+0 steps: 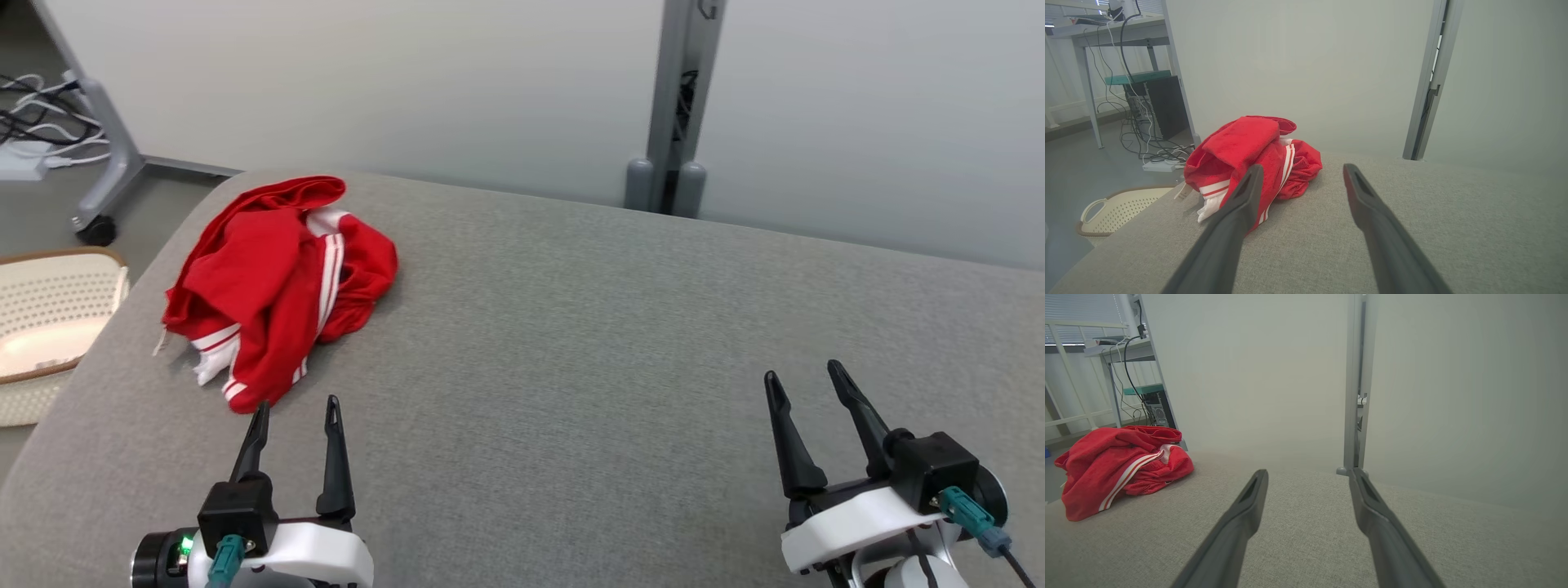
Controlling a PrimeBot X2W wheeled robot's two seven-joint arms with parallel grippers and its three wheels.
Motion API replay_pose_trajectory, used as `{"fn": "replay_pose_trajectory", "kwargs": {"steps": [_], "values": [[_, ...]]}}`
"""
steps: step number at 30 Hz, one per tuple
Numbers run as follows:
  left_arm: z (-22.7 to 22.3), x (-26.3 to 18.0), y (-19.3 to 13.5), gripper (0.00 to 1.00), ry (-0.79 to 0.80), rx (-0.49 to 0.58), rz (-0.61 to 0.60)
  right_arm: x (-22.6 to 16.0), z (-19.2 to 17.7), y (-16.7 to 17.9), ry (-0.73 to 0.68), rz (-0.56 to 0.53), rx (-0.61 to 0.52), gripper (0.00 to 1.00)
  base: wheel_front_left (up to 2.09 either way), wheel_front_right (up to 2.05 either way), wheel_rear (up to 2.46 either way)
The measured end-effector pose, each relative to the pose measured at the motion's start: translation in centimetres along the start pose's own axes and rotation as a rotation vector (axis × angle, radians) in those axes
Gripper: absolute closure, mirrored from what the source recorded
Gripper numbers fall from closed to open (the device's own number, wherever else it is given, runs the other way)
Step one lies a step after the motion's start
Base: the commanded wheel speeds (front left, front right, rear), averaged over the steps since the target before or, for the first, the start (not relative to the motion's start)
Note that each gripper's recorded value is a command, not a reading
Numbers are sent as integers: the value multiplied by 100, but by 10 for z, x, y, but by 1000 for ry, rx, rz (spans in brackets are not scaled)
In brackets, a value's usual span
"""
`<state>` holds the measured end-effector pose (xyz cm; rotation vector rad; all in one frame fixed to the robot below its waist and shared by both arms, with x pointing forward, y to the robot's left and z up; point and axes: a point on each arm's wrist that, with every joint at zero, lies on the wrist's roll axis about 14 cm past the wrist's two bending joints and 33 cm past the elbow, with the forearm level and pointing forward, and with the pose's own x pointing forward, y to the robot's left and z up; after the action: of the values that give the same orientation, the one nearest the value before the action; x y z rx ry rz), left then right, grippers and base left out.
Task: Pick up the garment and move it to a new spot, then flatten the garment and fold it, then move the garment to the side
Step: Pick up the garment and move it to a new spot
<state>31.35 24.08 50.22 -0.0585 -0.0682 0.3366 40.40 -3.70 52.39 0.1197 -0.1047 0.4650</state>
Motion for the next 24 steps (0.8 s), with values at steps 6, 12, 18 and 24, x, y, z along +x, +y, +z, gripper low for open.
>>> {"fn": "replay_pose_trajectory", "kwargs": {"steps": [6,12,18,24], "values": [[3,-16,37,0,-9,0,106,15,-3,39,6,115,25,0,0,0,0],[7,-41,80,0,-21,3,238,23,-11,91,29,269,38,0,0,0,0],[8,-55,104,0,-21,7,325,36,-10,127,22,377,52,0,0,0,0],[11,-57,110,0,-25,10,355,41,-16,138,37,415,58,0,0,0,0]]}}
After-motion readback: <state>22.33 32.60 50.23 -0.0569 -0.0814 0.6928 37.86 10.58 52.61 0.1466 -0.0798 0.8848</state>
